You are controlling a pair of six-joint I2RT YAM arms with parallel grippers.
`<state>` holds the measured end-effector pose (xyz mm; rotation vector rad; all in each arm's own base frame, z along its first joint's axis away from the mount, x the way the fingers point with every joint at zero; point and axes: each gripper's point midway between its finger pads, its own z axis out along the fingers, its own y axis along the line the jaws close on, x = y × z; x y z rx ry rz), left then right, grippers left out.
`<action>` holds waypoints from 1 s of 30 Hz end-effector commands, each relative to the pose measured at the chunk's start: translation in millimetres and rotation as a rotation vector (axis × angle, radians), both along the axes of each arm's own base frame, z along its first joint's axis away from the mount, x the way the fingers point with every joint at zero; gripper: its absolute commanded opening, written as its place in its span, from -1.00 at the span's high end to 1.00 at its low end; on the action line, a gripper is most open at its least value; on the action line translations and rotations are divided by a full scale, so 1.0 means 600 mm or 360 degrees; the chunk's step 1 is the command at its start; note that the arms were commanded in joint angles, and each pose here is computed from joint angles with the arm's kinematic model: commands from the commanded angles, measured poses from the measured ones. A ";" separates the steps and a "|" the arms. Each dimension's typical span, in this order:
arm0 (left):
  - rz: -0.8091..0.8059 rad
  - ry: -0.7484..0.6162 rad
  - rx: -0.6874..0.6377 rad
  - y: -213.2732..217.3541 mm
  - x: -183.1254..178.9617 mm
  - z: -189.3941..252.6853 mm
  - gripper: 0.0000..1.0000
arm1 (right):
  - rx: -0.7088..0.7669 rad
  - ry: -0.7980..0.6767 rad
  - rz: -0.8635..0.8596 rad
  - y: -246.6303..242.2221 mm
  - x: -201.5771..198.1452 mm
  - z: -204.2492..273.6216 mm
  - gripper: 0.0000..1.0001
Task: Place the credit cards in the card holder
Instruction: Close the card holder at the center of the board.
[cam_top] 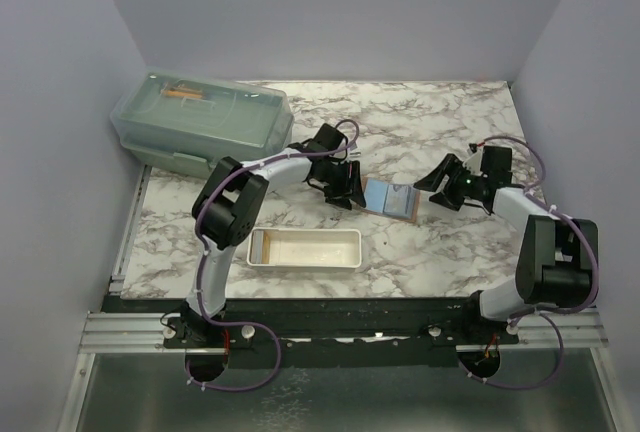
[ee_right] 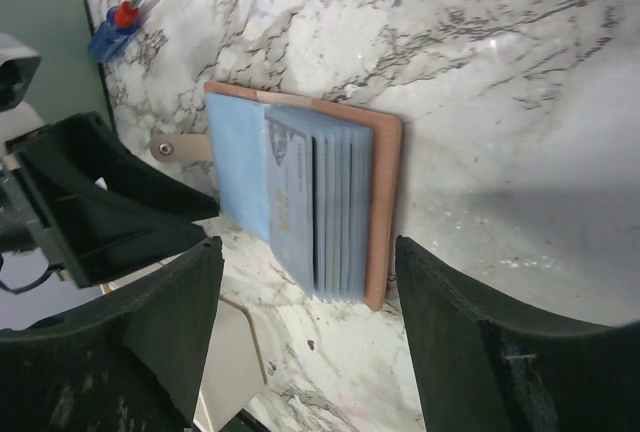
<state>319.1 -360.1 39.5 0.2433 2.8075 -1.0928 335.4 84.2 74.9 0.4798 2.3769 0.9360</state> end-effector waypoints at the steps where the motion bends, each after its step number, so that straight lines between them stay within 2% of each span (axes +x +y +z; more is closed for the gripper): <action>1: 0.0025 -0.0200 0.0075 0.028 0.009 0.048 -0.22 | 0.0052 0.0074 0.0008 -0.001 -0.016 -0.023 -0.45; 4: 0.0076 -0.0341 0.0072 0.039 0.016 0.102 -0.35 | 0.0129 0.0081 0.0038 0.012 -0.034 -0.026 -0.43; 6: 0.0099 -0.0424 0.0037 0.037 0.017 0.142 -0.37 | 0.0176 0.0093 0.0058 0.020 -0.045 -0.029 -0.42; 10: 0.0074 -0.0502 -0.0080 -0.004 0.008 0.200 -0.16 | 0.0212 0.0125 0.0072 0.027 -0.064 -0.042 -0.31; 13: 0.0017 -0.0482 -0.0166 -0.051 -0.001 0.206 0.07 | 0.0239 0.0154 0.0077 0.031 -0.078 -0.047 -0.18; 16: -0.0014 -0.0393 -0.0189 -0.088 0.002 0.174 0.27 | 0.0259 0.0118 0.0076 0.034 -0.079 -0.049 -0.12; 18: 0.0048 -0.0371 -0.0119 -0.092 0.022 0.138 0.35 | 0.0266 0.0125 0.0073 0.035 -0.081 -0.051 -0.10; 21: 0.0136 -0.0374 0.0019 -0.086 0.049 0.081 0.40 | 0.0260 0.0116 0.0070 0.035 -0.083 -0.053 -0.09; 30: 0.0279 -0.0230 0.0212 -0.050 0.062 -0.032 0.51 | 0.0307 0.0135 0.0078 0.039 -0.079 -0.067 -0.10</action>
